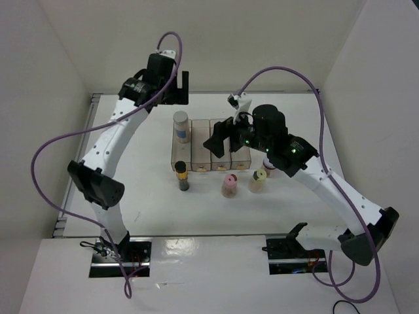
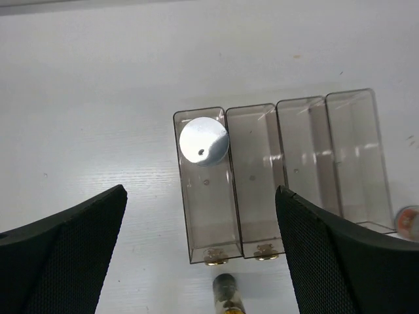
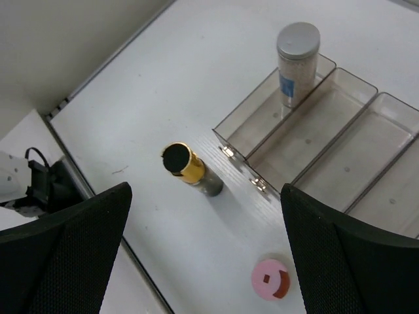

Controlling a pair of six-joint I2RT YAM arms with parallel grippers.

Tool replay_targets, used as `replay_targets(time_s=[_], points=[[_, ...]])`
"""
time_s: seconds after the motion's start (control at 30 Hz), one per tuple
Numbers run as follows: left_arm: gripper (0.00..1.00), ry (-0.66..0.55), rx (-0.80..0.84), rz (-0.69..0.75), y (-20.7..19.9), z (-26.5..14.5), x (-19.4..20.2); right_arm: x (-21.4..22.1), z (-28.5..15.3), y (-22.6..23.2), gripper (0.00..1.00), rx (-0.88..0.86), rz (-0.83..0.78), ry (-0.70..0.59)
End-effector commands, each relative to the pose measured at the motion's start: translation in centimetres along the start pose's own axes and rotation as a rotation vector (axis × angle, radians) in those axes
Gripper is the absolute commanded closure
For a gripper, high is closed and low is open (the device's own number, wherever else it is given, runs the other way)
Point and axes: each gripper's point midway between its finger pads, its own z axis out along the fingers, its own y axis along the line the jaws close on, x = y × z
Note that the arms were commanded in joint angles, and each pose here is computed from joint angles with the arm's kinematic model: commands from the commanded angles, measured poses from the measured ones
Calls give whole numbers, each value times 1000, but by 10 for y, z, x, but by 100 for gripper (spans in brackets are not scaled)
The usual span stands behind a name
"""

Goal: Organize the condiment bottles

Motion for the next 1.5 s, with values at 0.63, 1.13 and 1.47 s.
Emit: replay_targets(time_s=[0.63, 1.13, 1.47], points=[[0, 7, -57, -259, 118, -62, 76, 89, 97, 69, 2, 85, -48, 177], [0, 40, -66, -238, 128, -54, 93, 112, 136, 62, 2, 151, -5, 223], [0, 48, -74, -244, 131, -51, 98, 123, 146, 59, 23, 176, -5, 256]])
